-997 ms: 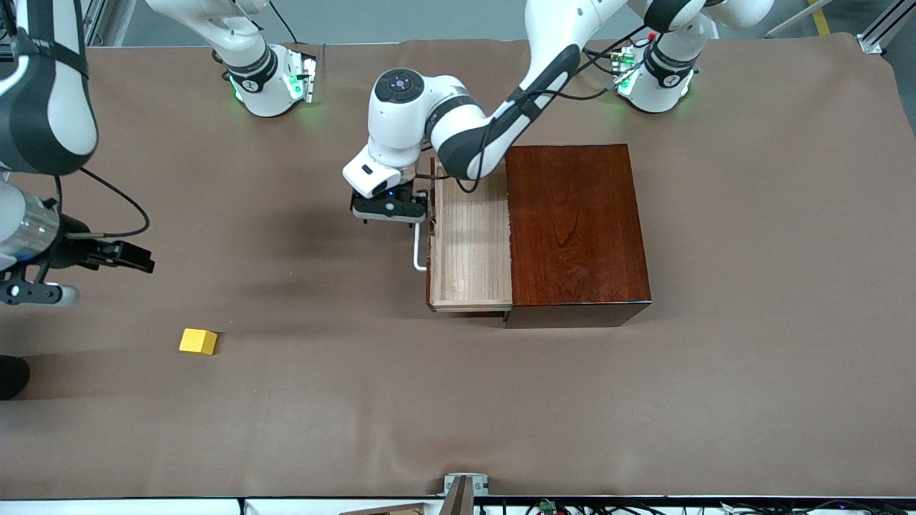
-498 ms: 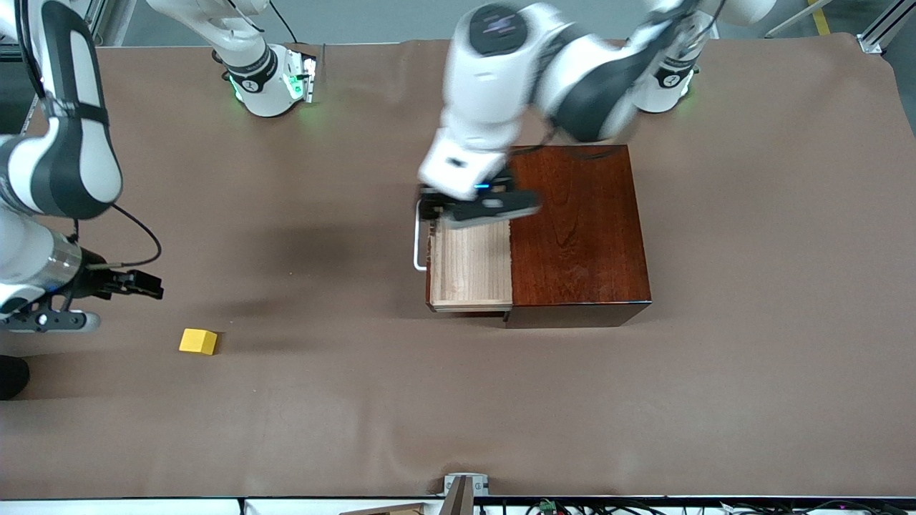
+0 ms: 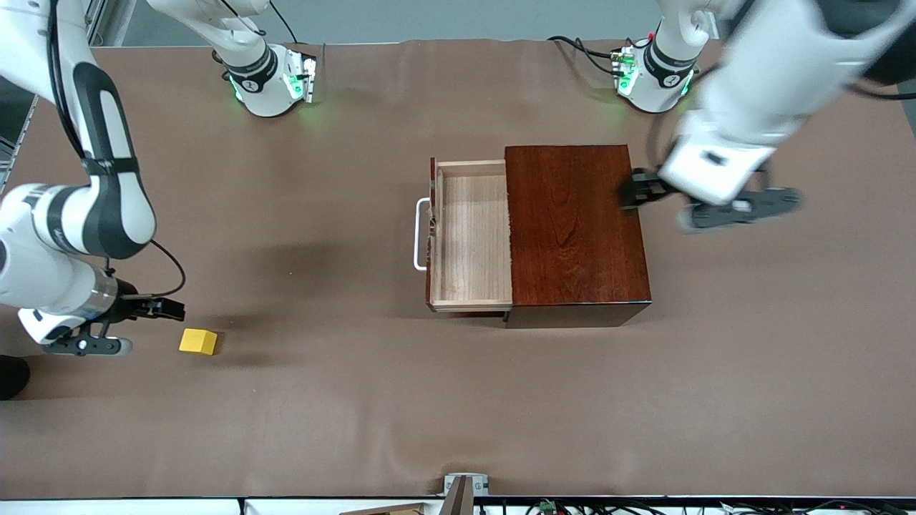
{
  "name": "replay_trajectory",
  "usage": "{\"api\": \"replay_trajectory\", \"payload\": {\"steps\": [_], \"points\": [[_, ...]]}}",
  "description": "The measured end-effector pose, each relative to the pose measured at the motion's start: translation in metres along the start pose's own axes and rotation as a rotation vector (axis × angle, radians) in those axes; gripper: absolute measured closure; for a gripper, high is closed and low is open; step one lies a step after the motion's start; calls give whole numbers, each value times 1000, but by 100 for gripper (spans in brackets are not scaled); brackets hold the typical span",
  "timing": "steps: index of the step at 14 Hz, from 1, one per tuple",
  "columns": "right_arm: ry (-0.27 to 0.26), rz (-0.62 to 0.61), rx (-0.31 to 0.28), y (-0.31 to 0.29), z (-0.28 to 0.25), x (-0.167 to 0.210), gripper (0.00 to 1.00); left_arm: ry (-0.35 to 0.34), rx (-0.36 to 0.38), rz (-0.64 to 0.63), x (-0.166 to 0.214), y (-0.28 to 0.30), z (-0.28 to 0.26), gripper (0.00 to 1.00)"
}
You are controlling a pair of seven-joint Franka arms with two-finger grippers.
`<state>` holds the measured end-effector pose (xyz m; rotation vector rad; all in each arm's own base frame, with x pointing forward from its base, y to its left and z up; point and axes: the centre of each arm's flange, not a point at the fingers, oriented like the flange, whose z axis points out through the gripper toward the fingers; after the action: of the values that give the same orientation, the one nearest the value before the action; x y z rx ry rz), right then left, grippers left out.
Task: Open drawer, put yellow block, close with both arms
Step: 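Grasp the yellow cube with the right gripper while the left gripper withdraws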
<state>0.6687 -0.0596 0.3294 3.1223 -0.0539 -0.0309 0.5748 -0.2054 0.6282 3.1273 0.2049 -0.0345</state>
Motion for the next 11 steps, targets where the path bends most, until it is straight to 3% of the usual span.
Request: {"api": "replay_trajectory", "payload": {"steps": [3,5,8,11], "points": [[-4,9,-4,4,41,6,0,-26,10,25,11,-69,3,0],[23,18,-9,9,68,11,0,-40,21,23,5,-89,7,0],[61,31,-12,14,103,16,0,-21,20,77,2,-111,5,0],[64,60,12,11,124,17,0,-4,15,103,12,-147,5,0]]}}
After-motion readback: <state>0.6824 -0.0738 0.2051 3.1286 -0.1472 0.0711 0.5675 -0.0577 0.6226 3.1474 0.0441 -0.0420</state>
